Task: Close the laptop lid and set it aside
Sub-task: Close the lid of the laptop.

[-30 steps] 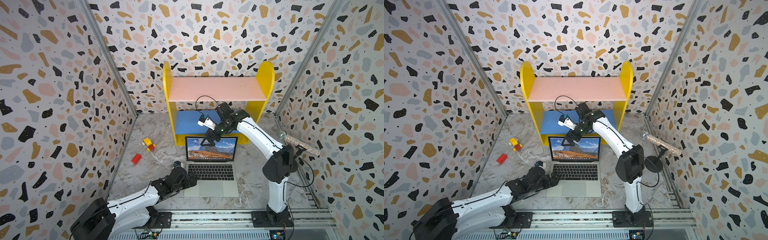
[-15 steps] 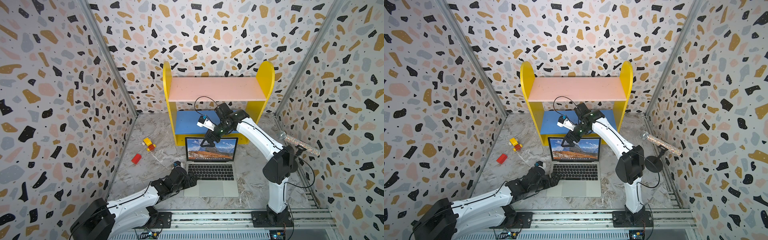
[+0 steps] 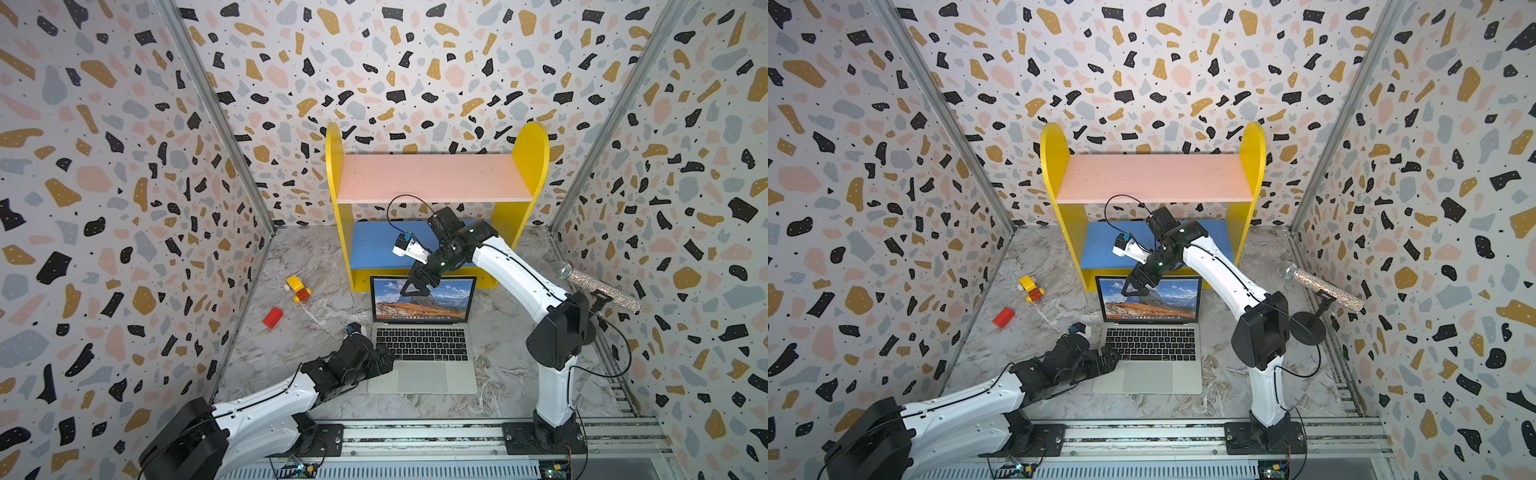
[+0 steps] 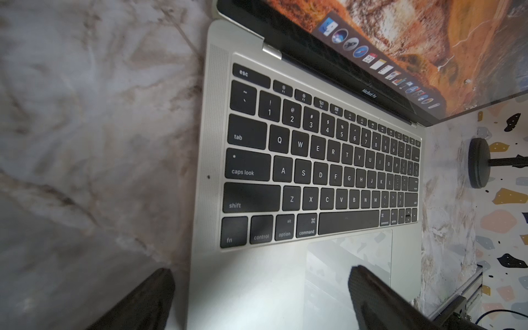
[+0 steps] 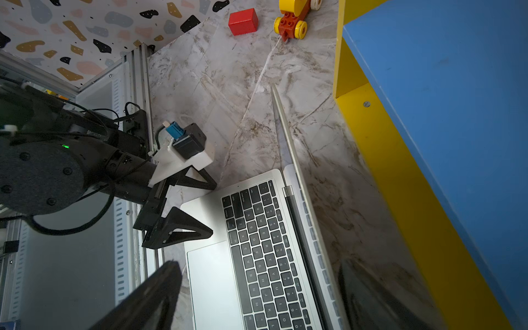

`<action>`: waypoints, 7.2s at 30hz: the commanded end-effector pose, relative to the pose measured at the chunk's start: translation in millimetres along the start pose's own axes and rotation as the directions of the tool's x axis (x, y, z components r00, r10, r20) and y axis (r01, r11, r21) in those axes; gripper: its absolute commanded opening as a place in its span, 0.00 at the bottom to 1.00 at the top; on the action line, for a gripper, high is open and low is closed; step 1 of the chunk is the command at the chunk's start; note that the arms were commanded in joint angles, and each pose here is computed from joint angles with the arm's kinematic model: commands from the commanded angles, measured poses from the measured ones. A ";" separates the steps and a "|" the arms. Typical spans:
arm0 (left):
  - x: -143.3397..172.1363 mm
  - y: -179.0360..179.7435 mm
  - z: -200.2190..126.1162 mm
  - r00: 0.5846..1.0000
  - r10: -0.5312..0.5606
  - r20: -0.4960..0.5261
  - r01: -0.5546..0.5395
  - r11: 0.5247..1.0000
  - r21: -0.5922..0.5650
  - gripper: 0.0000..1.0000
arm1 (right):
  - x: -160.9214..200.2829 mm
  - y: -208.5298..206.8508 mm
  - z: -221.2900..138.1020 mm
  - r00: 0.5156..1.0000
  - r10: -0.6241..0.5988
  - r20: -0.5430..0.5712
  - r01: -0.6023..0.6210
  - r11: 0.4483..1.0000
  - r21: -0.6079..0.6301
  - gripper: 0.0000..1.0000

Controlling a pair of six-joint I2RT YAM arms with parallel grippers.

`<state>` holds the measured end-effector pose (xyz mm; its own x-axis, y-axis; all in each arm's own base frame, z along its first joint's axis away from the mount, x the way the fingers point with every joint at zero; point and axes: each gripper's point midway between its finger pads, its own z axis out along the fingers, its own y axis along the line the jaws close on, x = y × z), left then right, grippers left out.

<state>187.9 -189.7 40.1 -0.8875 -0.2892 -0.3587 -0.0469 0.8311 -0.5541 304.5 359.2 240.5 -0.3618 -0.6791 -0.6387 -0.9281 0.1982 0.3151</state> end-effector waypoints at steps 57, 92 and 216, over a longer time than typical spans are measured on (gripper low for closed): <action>18.9 31.2 -1.5 0.999 -0.022 -0.049 0.017 0.995 -0.100 1.00 | 26.7 68.8 3.1 0.995 -0.038 -0.088 0.032 0.997 -0.076 0.89; 10.5 40.9 -28.2 1.000 -0.016 0.016 0.018 0.991 -0.134 1.00 | 41.1 84.8 5.2 0.993 -0.065 -0.102 0.059 0.996 -0.066 0.89; -109.2 -95.7 -148.2 0.917 0.239 0.319 -0.260 0.965 0.024 0.99 | 125.6 124.8 46.2 0.973 0.034 -0.230 -0.049 0.997 -0.060 0.86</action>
<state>219.6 -166.1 243.1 -0.6864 -0.2016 -0.6987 0.1937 0.8754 -0.4429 158.9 348.0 177.6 -0.3189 -0.7816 -0.5361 -0.9319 0.1555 0.3276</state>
